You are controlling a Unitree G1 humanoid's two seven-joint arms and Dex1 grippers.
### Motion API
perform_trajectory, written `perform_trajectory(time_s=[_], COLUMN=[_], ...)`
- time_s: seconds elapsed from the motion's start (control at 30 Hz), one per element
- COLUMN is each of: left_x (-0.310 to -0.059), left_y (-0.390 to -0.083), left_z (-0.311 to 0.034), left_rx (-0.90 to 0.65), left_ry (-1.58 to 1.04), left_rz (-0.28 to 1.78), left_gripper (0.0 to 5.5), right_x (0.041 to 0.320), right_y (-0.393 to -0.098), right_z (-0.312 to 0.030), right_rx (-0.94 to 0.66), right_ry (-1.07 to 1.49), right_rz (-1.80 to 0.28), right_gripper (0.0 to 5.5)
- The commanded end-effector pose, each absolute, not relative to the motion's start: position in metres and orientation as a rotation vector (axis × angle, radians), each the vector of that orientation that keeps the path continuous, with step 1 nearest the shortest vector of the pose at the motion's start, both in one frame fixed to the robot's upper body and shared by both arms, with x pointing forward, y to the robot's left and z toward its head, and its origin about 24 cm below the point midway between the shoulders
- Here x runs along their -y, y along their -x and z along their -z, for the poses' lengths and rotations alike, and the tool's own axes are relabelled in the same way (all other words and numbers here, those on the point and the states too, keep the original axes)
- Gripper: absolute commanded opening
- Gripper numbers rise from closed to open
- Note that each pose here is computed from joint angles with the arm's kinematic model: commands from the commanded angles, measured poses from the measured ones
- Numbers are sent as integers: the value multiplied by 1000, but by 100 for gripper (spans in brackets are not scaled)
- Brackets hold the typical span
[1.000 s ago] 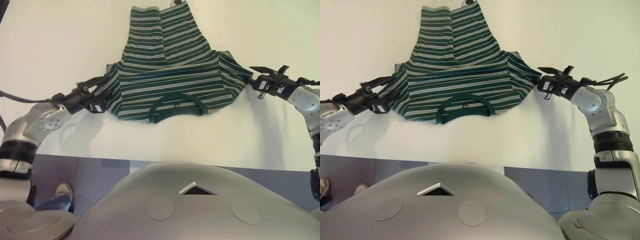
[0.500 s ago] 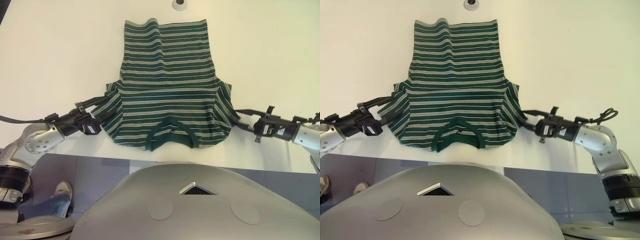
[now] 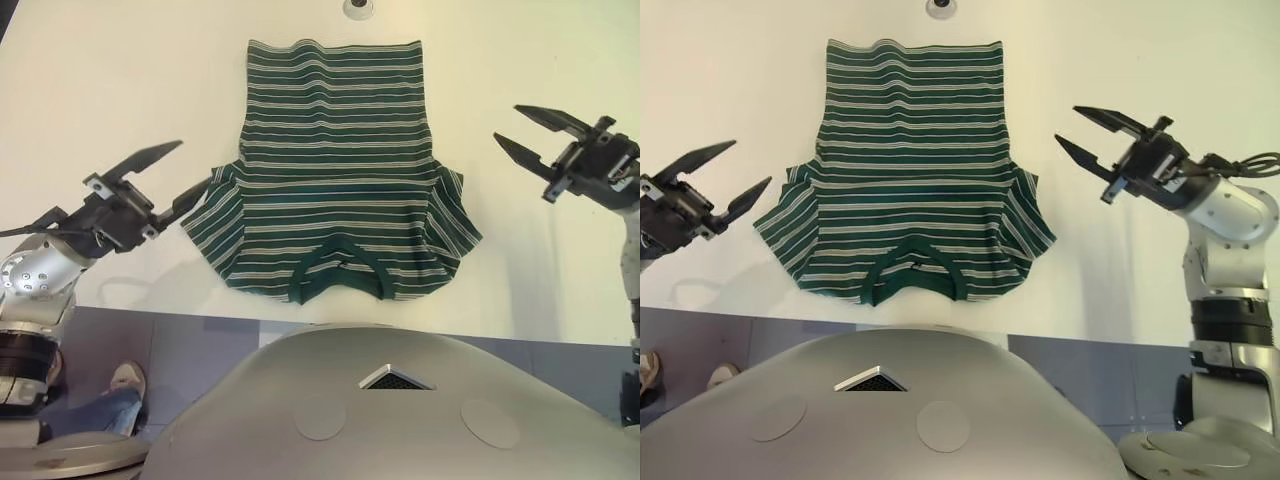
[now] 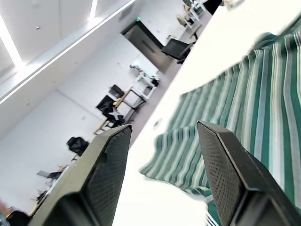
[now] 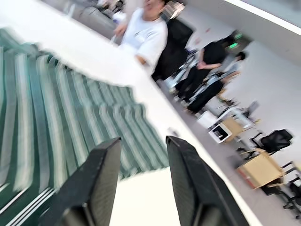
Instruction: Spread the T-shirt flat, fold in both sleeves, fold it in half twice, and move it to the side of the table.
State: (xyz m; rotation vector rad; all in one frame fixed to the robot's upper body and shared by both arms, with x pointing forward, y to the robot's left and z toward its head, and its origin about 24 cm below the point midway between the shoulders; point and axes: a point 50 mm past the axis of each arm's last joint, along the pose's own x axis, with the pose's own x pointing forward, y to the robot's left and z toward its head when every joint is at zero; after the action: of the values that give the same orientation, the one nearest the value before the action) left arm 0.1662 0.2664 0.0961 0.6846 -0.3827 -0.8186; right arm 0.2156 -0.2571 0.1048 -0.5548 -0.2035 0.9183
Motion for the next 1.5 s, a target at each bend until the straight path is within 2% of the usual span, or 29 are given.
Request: perform_trajectory(time_s=[0.03,0.2,0.47,0.57,0.77,0.83,0.97,1.13,1.3,1.5], left_x=[-262,-261,-290,-282,-284,-292,-312,-319,-334,-341], left_y=[-177,-161,-133,-111,-92,-91,-92,-82,-88,-100], left_z=[-91,-90,-51,-25,-12,-13,-15,-5,0,-7], left_rx=[383,345,84,-44,-148,-176,-129,-169,-234,-221], left_ry=[-607,-333,-176,-14,185,267,266,239,255,279], left_rz=[791,855,861,863,836,829,787,803,739,665], left_gripper=[255,255,255,255,255,255,255,255,255,255], right_x=[237,233,234,236,236,235,229,226,228,227], right_y=[-217,-212,-202,-197,-194,-191,-188,-187,-182,-178], right_z=[-87,-78,-66,-65,-63,-62,-57,-56,-55,-55], right_rx=[166,126,68,48,28,24,16,15,7,2], right_ry=[552,556,570,583,596,597,579,579,578,569], right_rz=[-991,-1034,-1057,-1057,-1048,-1047,-1042,-1043,-1032,-1031], right_gripper=[174,174,174,174,174,174,174,174,174,174])
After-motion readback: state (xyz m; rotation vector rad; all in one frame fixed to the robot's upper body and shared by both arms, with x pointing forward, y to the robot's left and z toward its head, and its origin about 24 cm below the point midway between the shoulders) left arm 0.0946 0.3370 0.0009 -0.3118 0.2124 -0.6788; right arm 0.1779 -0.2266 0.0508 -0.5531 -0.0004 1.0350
